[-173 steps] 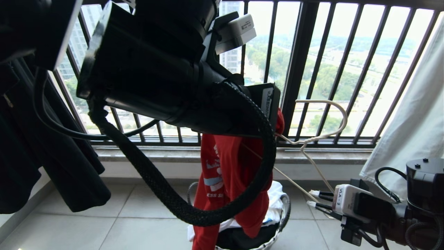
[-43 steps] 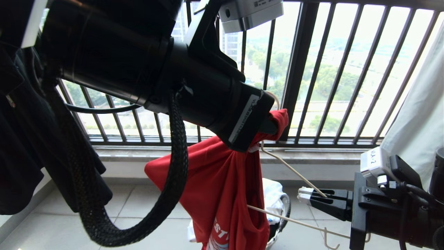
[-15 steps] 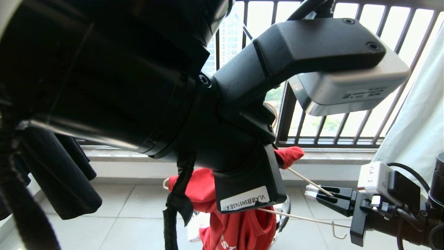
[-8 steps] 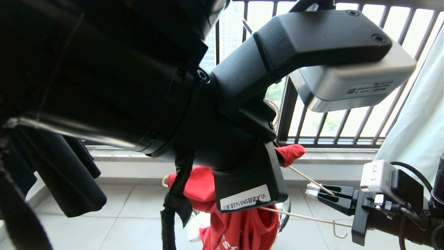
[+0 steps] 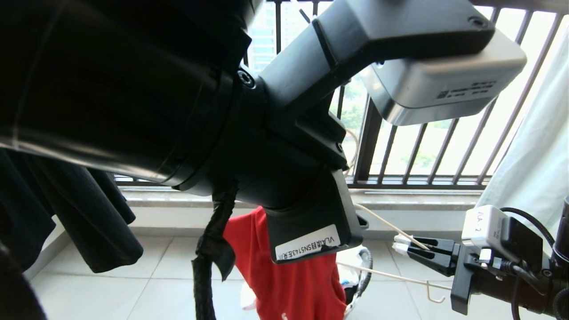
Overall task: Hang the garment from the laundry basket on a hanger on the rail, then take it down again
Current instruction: Hang the clothes on the clothes rack
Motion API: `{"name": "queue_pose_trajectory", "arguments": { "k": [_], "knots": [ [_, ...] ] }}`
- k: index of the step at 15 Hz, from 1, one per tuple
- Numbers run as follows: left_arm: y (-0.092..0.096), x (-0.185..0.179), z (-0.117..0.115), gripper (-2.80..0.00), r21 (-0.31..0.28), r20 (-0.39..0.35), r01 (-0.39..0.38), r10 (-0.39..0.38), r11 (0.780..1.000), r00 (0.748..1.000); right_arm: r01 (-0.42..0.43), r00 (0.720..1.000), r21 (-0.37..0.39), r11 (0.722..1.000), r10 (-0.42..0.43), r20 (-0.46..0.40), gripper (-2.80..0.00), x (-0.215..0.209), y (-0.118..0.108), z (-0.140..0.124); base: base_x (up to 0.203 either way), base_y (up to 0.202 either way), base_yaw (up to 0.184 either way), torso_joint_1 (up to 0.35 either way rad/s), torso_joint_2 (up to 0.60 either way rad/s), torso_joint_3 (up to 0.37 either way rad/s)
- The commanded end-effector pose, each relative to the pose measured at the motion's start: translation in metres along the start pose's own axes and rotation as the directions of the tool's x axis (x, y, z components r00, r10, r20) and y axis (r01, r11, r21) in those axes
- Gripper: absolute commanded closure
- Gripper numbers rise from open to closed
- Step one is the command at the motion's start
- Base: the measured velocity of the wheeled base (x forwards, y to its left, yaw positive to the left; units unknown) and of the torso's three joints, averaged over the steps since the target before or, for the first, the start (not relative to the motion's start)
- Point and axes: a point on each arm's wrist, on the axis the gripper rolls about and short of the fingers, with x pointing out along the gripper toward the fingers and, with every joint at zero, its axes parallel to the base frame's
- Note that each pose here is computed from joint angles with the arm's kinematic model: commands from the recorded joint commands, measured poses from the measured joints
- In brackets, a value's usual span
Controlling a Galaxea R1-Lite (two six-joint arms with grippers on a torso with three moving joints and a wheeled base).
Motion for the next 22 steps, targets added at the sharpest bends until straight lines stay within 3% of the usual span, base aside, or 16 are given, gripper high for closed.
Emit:
{"name": "queue_pose_trajectory", "arguments": {
  "k": [1, 3, 7, 9, 12, 16, 17, 22],
  "knots": [
    [0.001, -0.007, 0.0, -2.8, 0.001, 0.009, -0.007, 0.007, 1.0, 1.0, -0.002, 1.0, -0.005, 1.0, 0.002, 0.004, 0.0, 0.0, 0.0, 0.0, 0.0, 0.0, 0.0, 0.0, 0.0, 0.0],
    [0.002, -0.018, 0.0, -2.8, -0.021, 0.029, -0.019, 0.02, 1.0, 0.999, -0.001, 1.0, -0.005, 1.0, 0.001, 0.005, 0.0, 0.0, 0.0, 0.0, 0.0, 0.0, 0.0, 0.0, 0.0, 0.0],
    [0.001, -0.048, -0.007, -2.8, -0.144, 0.058, -0.033, 0.042, 0.989, 0.997, 0.01, 1.0, 0.042, 0.999, -0.011, 0.015, 0.0, -0.001, -0.002, 0.003, 0.0, 0.0, 0.0, 0.0, 0.0, 0.0],
    [0.005, -0.059, -0.016, -2.8, -0.227, 0.046, -0.059, 0.071, 0.972, 0.996, 0.014, 1.0, 0.058, 0.998, -0.015, 0.022, 0.0, -0.002, -0.002, 0.005, 0.0, 0.0, 0.0, 0.0, 0.0, 0.0],
    [0.022, -0.063, -0.038, -2.8, -0.293, -0.034, -0.15, 0.146, 0.944, 0.989, 0.018, 1.0, 0.061, 0.998, -0.019, 0.022, 0.0, -0.003, -0.003, 0.005, 0.0, 0.0, 0.0, 0.0, 0.0, 0.0],
    [0.052, -0.067, -0.068, -2.8, -0.383, -0.074, -0.186, 0.171, 0.905, 0.982, 0.032, 0.999, 0.055, 0.998, -0.034, 0.036, 0.0, -0.008, -0.004, 0.007, 0.0, 0.0, 0.0, 0.0, 0.0, 0.0],
    [0.06, -0.067, -0.076, 0.0, -0.41, -0.067, -0.175, 0.161, 0.895, 0.985, 0.031, 0.999, 0.057, 0.998, -0.034, 0.041, 0.0, -0.008, -0.005, 0.008, 0.0, 0.0, 0.0, 0.0, 0.0, 0.0],
    [0.09, -0.048, -0.108, 0.0, -0.504, -0.077, -0.123, 0.097, 0.855, 0.992, 0.023, 0.999, 0.095, 0.995, -0.026, 0.037, 0.0, -0.002, -0.007, 0.009, 0.0, 0.0, 0.0, 0.0, 0.0, 0.0]
  ]
}}
